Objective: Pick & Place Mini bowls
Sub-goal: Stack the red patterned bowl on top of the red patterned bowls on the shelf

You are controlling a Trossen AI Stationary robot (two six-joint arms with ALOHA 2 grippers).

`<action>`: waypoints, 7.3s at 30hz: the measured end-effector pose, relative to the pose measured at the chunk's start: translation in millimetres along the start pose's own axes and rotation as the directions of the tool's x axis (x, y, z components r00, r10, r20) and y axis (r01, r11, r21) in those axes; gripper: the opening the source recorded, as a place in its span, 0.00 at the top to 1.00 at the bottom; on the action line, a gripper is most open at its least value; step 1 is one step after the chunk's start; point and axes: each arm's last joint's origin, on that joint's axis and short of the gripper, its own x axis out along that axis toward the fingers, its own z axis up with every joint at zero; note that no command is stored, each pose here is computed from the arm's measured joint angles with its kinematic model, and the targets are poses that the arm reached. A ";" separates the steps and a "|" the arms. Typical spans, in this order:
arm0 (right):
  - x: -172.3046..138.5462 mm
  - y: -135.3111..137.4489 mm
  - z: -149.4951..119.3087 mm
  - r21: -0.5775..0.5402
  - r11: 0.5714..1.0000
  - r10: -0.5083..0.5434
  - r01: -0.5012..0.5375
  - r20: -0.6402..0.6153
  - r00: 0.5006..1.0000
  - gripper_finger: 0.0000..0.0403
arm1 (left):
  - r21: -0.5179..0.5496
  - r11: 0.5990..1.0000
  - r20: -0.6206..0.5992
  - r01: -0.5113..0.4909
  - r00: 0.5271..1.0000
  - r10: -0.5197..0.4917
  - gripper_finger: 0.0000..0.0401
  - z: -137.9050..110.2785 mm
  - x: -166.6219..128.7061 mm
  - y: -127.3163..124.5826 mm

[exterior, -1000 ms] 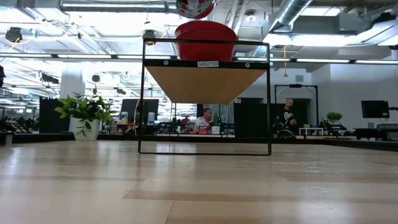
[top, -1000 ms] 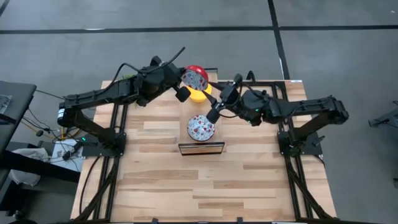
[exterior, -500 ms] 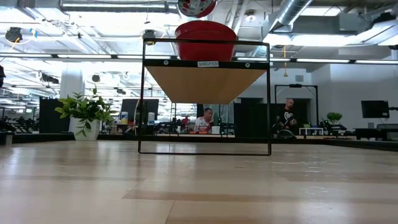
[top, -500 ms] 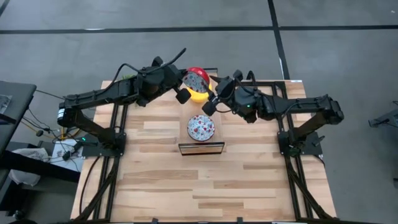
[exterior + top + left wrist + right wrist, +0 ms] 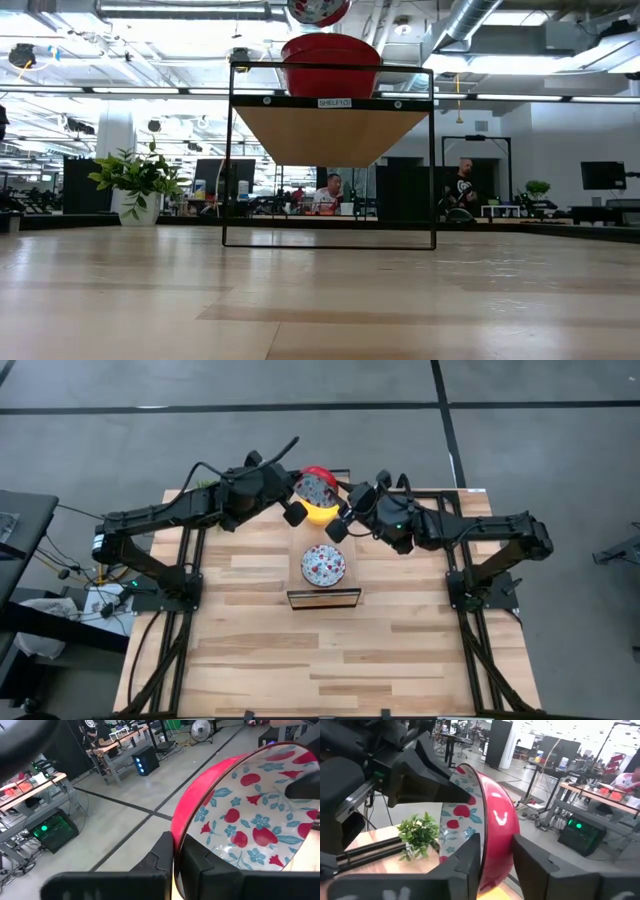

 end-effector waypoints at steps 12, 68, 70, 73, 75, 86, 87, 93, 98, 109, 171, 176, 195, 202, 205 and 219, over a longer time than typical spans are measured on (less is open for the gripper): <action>3.8 -6.0 0.0 0.016 0.999 -0.029 0.029 -0.003 1.000 0.93 | -0.020 1.000 0.026 0.015 1.000 -0.014 0.98 2.9 -2.2 -2.9; 9.2 -5.9 -10.9 0.141 0.990 0.008 0.002 -0.072 0.997 0.98 | -0.011 0.991 0.109 0.136 0.985 -0.134 0.94 11.9 -15.1 -19.0; 7.9 -4.9 -10.9 0.138 0.990 0.012 -0.002 -0.074 0.997 0.98 | -0.007 0.990 0.109 0.138 0.985 -0.136 0.93 11.9 -15.6 -18.6; 7.1 -4.6 -11.5 0.143 0.990 0.018 -0.006 -0.082 0.997 0.98 | -0.008 0.990 0.114 0.138 0.984 -0.136 0.91 12.7 -17.2 -17.0; 7.0 -4.4 -13.2 0.147 0.989 0.022 -0.008 -0.095 0.995 0.98 | -0.005 0.990 0.120 0.141 0.983 -0.140 0.88 13.4 -18.9 -15.6; 6.4 -3.9 -19.4 0.184 0.981 0.097 -0.068 -0.155 0.983 0.98 | -0.039 0.988 0.178 0.151 0.974 -0.142 0.70 20.9 -35.6 1.2; 6.8 -5.7 -20.2 0.203 0.975 0.125 -0.088 -0.176 0.976 0.98 | -0.044 0.988 0.186 0.151 0.973 -0.140 0.69 21.9 -39.1 4.4; 11.5 -17.0 -29.2 0.370 0.909 0.314 -0.191 -0.310 0.897 0.98 | -0.045 0.987 0.171 0.155 0.974 -0.145 0.67 10.2 -50.0 12.4; 16.0 -22.9 -35.2 0.516 0.813 0.488 -0.270 -0.351 0.799 0.98 | -0.089 0.981 0.147 0.175 0.976 -0.161 0.67 -14.3 -61.0 16.3; 19.9 -29.3 -48.2 0.681 0.698 0.628 -0.221 -0.434 0.645 0.98 | -0.217 0.957 0.073 0.191 0.981 -0.179 0.67 -77.0 -76.3 20.2; 68.0 24.2 -63.4 0.604 0.768 0.638 -0.214 -0.688 0.346 0.84 | -0.232 0.954 0.056 0.190 0.982 -0.182 0.67 -149.4 -93.5 24.5; 67.4 23.9 -63.9 0.602 0.770 0.635 -0.212 -0.693 0.340 0.83 | -0.234 0.953 0.059 0.190 0.982 -0.181 0.67 -149.0 -93.4 24.5; 66.0 15.1 -56.1 0.582 0.778 0.627 -0.236 -0.701 0.340 0.83 | -0.231 0.954 0.061 0.190 0.982 -0.181 0.67 -148.8 -93.4 24.5; 65.7 15.8 -55.8 0.580 0.777 0.629 -0.246 -0.699 0.340 0.83 | -0.233 0.954 0.064 0.191 0.981 -0.180 0.67 -148.5 -93.4 24.6; 65.6 16.0 -55.7 0.583 0.774 0.633 -0.248 -0.697 0.337 0.83 | -0.234 0.953 0.066 0.191 0.981 -0.180 0.67 -148.3 -93.4 24.6; 67.8 23.1 -58.0 0.590 0.763 0.646 -0.263 -0.689 0.327 0.72 | -0.235 0.953 0.073 0.192 0.981 -0.179 0.67 -147.5 -93.4 24.8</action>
